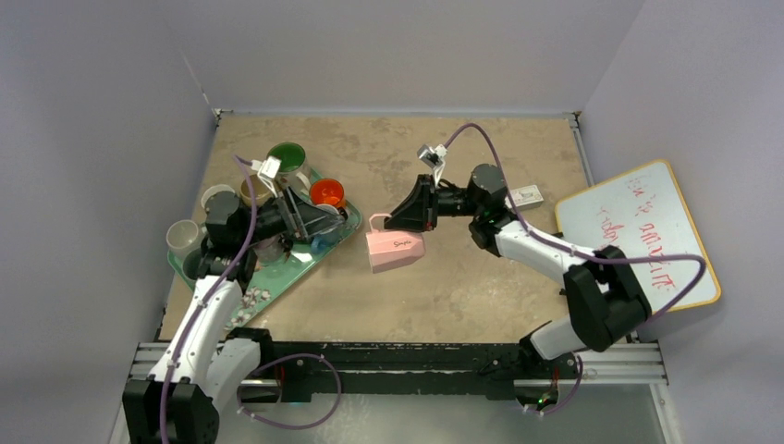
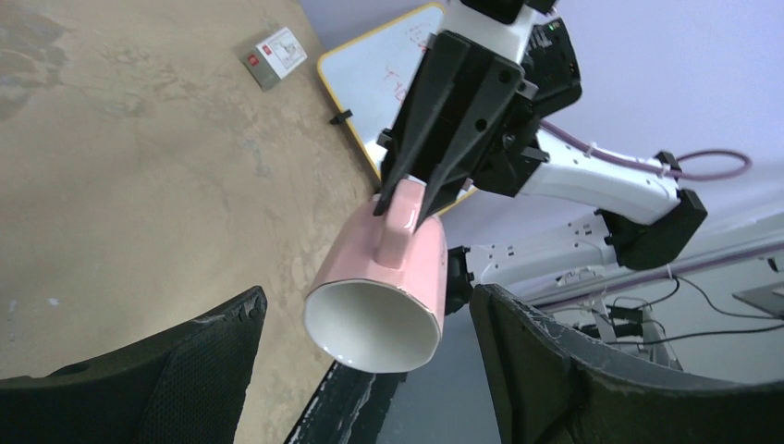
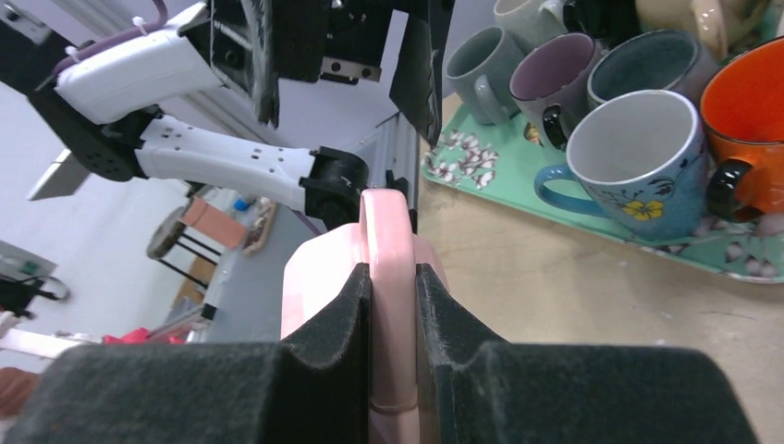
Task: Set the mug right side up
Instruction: Turn over the cup at the center of the board.
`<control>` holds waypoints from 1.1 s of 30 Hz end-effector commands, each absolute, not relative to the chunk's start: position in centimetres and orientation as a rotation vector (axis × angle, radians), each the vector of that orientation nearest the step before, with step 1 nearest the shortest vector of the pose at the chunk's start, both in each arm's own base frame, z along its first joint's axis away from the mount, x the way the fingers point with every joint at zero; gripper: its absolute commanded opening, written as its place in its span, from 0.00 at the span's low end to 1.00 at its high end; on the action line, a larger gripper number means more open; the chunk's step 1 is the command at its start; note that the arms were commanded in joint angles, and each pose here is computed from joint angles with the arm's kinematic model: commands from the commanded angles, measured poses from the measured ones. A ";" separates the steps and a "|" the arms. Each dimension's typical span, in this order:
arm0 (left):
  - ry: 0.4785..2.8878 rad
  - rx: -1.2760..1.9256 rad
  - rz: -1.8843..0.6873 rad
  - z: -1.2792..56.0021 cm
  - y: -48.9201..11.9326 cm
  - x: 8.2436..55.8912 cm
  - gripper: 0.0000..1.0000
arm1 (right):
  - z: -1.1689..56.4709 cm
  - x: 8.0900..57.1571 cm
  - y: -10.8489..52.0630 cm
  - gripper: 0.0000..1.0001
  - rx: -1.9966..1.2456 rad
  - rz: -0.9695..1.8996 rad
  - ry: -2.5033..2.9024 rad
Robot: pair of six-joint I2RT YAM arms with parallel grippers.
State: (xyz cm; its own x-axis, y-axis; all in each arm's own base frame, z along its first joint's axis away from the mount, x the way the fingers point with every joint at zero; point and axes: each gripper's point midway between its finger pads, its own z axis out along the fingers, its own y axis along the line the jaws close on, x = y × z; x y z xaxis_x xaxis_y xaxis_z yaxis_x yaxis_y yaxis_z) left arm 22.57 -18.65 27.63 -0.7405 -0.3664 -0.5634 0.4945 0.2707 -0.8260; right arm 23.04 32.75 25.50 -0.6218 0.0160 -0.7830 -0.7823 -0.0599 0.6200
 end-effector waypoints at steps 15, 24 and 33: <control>1.823 0.045 -1.542 26.9 -23.2 24.9 0.70 | 28.6 22.0 33.7 0.00 -0.783 1.957 1.419; 1.858 0.039 -1.501 25.5 -25.4 25.0 0.56 | 28.4 22.3 34.2 0.00 -0.750 1.930 1.444; 1.801 -0.055 -1.517 24.9 -26.7 24.7 0.40 | 28.7 22.6 34.5 0.00 -0.697 1.942 1.443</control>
